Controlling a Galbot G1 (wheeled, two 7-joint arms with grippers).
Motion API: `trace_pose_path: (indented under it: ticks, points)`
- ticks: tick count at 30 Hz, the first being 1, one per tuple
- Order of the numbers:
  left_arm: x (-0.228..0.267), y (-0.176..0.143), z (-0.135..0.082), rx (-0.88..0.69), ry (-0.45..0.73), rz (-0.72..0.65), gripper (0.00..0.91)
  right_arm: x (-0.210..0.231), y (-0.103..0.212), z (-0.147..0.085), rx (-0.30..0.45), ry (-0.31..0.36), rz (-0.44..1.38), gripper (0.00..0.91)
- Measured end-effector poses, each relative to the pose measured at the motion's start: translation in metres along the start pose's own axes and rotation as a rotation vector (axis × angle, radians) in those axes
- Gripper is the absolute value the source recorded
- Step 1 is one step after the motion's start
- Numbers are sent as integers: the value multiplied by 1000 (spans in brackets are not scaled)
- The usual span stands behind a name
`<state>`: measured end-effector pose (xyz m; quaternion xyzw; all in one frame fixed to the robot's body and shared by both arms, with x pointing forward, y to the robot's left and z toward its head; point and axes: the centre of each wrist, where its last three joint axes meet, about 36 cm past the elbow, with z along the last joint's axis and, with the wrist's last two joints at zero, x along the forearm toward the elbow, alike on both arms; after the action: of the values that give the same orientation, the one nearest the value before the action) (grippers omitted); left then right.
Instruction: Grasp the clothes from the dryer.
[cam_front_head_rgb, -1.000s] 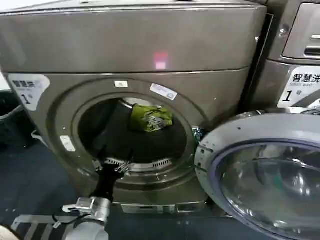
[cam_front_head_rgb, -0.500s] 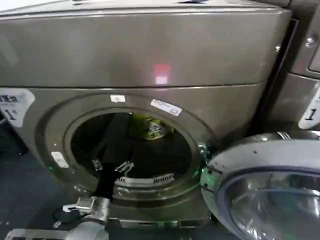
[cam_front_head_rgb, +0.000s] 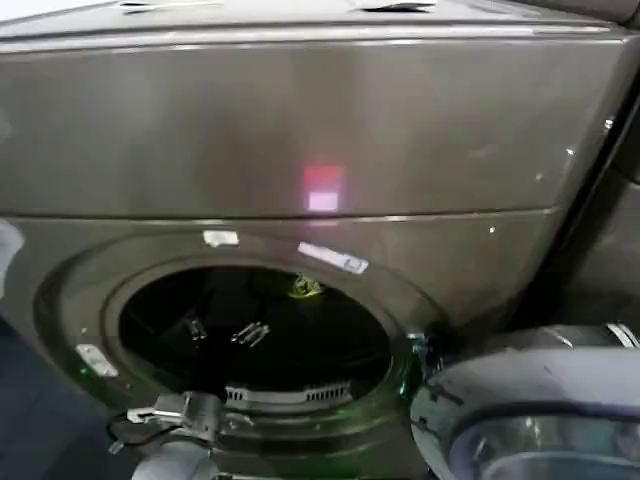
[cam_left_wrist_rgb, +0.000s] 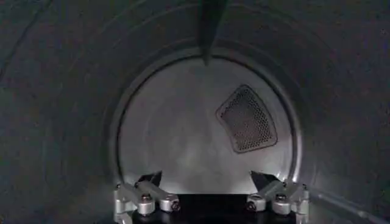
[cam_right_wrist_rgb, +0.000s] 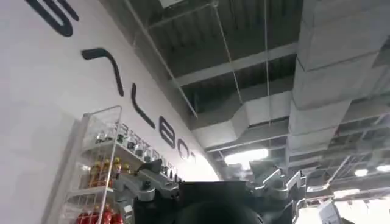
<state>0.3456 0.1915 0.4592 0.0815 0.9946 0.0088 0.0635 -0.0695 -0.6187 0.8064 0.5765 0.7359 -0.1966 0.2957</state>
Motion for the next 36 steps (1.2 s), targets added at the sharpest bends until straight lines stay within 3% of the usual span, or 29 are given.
trace_pose_path:
  ticks: [20,36]
  points:
    - [-19,5,10,-2,-18,-4,907,-2,1,-8,55,-39,-8,907]
    - [-168,26,44,7,-46,-26,907,-3,-6,-11,69,-52,1,907]
